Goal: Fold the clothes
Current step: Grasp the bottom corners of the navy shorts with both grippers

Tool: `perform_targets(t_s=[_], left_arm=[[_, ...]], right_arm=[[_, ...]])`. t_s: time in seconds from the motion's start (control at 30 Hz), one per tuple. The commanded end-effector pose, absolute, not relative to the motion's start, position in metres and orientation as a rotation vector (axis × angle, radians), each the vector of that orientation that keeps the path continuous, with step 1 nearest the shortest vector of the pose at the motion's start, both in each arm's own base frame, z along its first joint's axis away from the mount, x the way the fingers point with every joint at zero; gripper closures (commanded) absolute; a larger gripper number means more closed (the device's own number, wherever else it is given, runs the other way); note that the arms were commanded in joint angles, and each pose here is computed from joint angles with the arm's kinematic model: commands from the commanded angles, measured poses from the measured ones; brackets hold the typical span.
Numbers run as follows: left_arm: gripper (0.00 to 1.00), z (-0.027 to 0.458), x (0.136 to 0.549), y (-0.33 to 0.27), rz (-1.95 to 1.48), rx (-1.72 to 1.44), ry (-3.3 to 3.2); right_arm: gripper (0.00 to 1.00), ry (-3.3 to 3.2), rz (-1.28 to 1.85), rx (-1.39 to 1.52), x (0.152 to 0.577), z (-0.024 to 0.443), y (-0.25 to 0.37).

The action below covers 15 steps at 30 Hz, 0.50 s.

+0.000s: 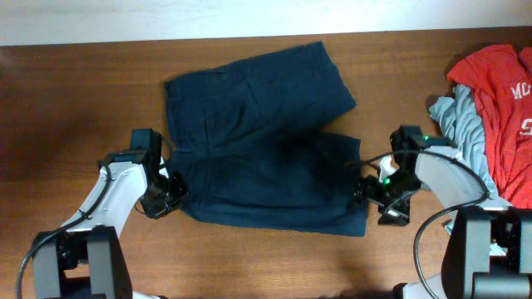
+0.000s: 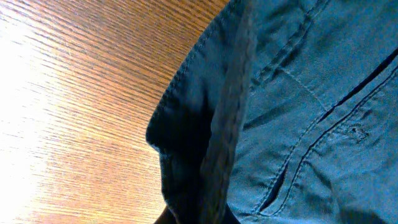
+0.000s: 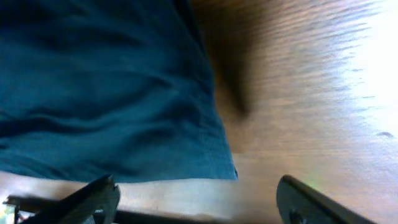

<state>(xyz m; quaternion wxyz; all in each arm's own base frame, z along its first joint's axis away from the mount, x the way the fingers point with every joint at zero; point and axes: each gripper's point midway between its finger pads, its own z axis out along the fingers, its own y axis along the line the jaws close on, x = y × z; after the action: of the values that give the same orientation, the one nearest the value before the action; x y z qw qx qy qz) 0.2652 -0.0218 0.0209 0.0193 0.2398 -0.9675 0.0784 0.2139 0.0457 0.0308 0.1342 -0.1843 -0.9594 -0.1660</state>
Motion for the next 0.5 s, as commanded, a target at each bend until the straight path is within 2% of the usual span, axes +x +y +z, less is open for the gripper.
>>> perform_targets(t_s=[0.0,0.13,0.27,0.47], left_arm=[[0.99,0.024,0.266,-0.022,0.260,0.716,-3.025],[0.99,0.024,0.266,-0.022,0.260,0.716,-3.025],[0.99,0.024,0.267,-0.022,0.262,0.716,-3.029],[0.99,0.024,0.269,-0.022,0.267,0.717,-3.039]], right_arm=[[0.19,-2.699,-0.559,-0.613,0.198,0.017,0.058],[0.25,-2.661,-0.621,-0.621,0.188,0.011,0.066],[0.27,-2.624,-0.656,-0.631,0.180,0.009,0.072],[0.41,-2.639,-0.677,-0.704,0.188,0.001,0.073]])
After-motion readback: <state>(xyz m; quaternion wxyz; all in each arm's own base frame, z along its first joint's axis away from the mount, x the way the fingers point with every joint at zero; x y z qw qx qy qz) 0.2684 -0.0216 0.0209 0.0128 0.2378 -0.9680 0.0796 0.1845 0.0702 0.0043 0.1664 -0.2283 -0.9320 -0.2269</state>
